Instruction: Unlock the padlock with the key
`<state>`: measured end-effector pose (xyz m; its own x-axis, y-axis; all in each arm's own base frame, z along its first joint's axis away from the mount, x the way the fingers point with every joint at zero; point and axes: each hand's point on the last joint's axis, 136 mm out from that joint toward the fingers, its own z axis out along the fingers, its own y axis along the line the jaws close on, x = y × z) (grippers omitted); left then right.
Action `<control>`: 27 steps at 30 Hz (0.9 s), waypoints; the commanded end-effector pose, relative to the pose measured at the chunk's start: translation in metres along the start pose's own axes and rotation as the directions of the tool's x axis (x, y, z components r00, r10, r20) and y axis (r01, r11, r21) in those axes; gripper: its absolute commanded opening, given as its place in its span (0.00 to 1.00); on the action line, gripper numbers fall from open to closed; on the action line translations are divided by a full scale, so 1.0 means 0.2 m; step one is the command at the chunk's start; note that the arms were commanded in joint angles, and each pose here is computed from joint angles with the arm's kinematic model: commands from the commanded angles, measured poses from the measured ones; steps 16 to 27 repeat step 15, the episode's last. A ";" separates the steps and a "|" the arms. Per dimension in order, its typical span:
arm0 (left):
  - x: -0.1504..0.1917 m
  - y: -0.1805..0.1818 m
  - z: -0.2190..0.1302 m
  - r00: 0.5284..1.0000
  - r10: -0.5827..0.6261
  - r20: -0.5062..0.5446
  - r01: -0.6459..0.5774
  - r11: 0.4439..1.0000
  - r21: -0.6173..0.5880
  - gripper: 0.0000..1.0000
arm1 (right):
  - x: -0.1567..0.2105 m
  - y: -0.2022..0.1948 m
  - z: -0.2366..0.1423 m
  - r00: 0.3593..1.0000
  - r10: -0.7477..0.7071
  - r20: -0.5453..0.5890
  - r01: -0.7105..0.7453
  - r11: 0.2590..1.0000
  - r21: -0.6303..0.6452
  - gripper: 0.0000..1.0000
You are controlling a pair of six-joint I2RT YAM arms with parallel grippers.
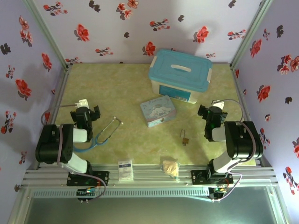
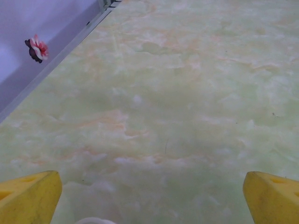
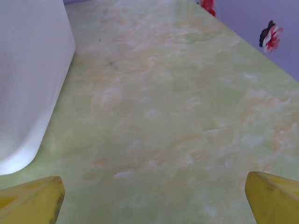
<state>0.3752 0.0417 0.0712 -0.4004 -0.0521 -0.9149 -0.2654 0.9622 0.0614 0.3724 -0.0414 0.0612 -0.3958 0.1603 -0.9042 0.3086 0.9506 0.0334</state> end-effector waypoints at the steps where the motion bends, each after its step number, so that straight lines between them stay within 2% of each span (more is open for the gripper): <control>1: -0.16 -0.03 0.02 0.995 0.001 0.098 -0.004 1.000 0.021 1.00 | -0.15 0.05 0.02 0.995 -0.004 0.095 0.007 0.999 -0.032 0.99; 7: -0.16 -0.03 0.01 0.995 0.006 0.100 -0.008 1.000 0.018 1.00 | -0.16 0.05 0.01 0.995 -0.008 0.098 0.011 0.999 -0.035 0.99; 11: -0.15 -0.03 0.01 0.995 0.007 0.099 -0.008 1.000 0.018 1.00 | -0.14 0.15 0.04 0.998 -0.035 0.051 0.042 0.989 -0.144 0.99; 27: -0.16 -0.03 0.01 0.995 0.008 0.101 -0.010 1.000 0.018 1.00 | -0.14 0.14 0.02 0.997 -0.035 0.064 0.044 0.988 -0.145 0.99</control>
